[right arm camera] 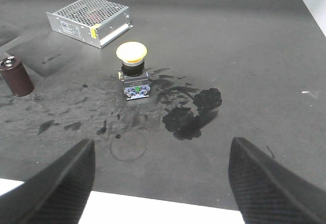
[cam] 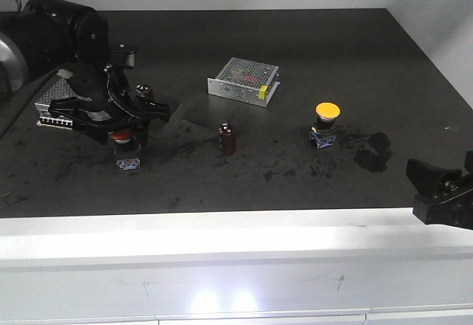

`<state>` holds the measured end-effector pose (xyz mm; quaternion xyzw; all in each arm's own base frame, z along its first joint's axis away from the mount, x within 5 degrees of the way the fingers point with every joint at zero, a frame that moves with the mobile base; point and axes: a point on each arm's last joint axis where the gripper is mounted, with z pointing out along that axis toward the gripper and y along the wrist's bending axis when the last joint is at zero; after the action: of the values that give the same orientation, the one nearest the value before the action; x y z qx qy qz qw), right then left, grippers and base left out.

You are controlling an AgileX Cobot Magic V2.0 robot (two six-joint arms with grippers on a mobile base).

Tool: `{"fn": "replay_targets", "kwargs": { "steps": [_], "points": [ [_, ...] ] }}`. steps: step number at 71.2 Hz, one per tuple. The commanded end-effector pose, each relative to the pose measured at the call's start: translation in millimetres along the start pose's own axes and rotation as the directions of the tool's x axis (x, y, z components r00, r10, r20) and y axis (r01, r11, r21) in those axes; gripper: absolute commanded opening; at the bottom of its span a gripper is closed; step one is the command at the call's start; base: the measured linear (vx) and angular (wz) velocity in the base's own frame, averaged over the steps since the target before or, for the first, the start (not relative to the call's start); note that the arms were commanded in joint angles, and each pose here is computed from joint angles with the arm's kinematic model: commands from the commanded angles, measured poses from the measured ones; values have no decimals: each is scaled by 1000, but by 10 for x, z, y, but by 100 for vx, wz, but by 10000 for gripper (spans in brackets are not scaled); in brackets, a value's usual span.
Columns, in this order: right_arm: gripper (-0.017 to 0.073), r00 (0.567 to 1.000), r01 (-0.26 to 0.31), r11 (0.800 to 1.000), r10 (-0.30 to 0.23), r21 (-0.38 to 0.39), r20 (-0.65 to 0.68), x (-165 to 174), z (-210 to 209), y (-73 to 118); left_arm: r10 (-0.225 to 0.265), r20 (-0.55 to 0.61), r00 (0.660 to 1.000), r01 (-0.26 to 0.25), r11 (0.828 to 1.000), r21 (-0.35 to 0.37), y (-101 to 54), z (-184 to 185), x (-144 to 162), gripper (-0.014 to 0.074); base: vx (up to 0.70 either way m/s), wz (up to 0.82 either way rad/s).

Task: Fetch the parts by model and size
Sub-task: 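Lower the left gripper over the red button and close on it, then lift the red button with the left gripper and pull it back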

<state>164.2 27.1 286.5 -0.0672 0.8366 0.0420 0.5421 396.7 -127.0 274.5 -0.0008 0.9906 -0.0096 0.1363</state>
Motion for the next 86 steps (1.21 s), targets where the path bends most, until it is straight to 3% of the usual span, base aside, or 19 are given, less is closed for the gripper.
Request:
{"fn": "replay_targets", "kwargs": {
  "steps": [1, 13, 27, 45, 64, 73, 86],
  "points": [
    [526, 995, 7, 1000, -7, -4, 104, -180, -33, 6, -4, 106, 994, 3, 1000, 8, 11, -296, -52, 268, 0, 0],
    [526, 995, 7, 1000, -7, -4, 102, -179, -32, 6, 34, 155, 987, -26, 998, -54, 67, -422, -52, -8, 0, 0],
    [526, 994, 7, 1000, -6, -5, 109, -185, -33, 6, 118, 331, 936, -113, 993, -35, 18, -983, 44, -7, 0, 0],
    [526, 992, 24, 1000, -24, -2, 125, -199, -35, 6, 126, 592, 796, -186, 982, 42, 48, -1704, 513, -6, 0, 0],
    [526, 992, 20, 1000, -20, -3, 125, -199, -35, 7, 86, 739, 669, -220, 972, 87, 437, -1998, 1388, -6, 0, 0],
    [526, 992, -34, 999, 36, -16, 124, -199, -35, 12, 64, 798, 600, -242, 965, 105, 617, -1962, 1846, -6, 0, 0],
    [526, 994, -36, 999, 38, -16, 105, -182, -33, 13, 30, 859, 511, -264, 957, 123, 866, -1764, 2497, -6, 0, 0]
  ]
}}
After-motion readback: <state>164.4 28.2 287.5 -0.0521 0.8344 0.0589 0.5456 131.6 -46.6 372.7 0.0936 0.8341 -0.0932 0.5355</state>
